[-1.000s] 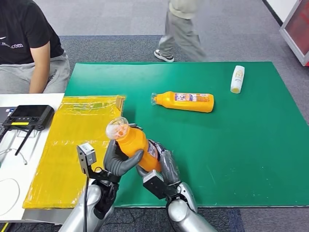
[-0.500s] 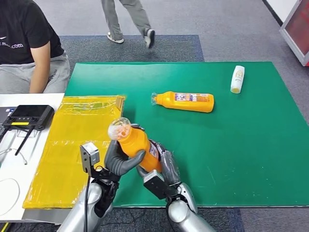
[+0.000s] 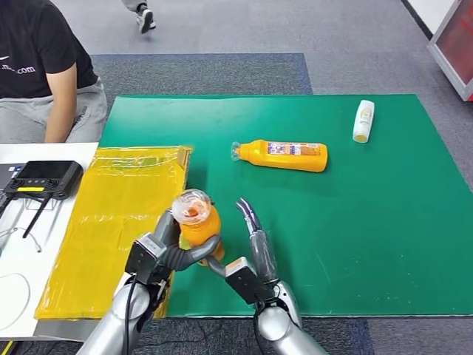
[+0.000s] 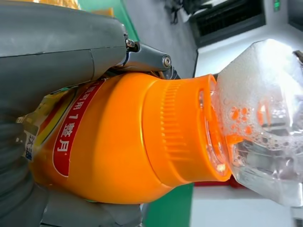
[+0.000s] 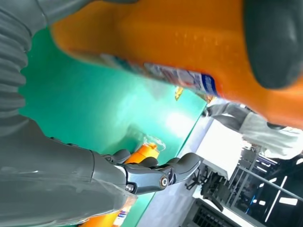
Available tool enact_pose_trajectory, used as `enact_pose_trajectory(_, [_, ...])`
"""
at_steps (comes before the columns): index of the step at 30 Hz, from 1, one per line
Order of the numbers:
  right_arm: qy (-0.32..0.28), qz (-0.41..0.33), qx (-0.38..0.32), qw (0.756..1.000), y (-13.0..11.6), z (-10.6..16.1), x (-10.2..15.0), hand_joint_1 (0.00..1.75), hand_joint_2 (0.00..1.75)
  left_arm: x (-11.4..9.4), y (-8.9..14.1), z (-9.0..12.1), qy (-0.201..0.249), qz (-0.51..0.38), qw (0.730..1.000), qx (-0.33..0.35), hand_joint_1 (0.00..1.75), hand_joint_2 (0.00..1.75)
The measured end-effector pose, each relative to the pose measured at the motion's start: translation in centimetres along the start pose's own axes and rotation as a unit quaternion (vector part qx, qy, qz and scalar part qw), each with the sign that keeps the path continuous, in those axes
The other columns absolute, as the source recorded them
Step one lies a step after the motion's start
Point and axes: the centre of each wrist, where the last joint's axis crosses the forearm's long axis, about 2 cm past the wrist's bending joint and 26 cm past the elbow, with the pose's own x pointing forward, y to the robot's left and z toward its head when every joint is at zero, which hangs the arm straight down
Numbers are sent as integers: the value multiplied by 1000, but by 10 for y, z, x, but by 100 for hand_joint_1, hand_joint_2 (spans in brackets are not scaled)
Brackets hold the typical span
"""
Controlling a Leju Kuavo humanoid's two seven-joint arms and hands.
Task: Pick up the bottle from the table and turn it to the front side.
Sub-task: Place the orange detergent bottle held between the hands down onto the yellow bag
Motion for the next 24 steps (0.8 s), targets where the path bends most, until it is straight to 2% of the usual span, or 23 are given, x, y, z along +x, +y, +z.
enact_pose_trajectory(9, [4,-11,-2,1000,2,1,1,0,0,5,28,8,-10,-88,996,-14,175,175])
enact_pose_trajectory(13, [4,-16,-4,1000,3,0,2,0,175,4,42,10,1,-150,988,-36,175,175])
enact_pose_trajectory(17, [6,-20,-7,1000,3,0,2,0,175,1,61,16,24,-237,968,-79,175,175])
enact_pose_trajectory(24, [14,-20,-10,1000,2,2,-3,0,175,-5,89,17,56,-308,941,-127,175,175])
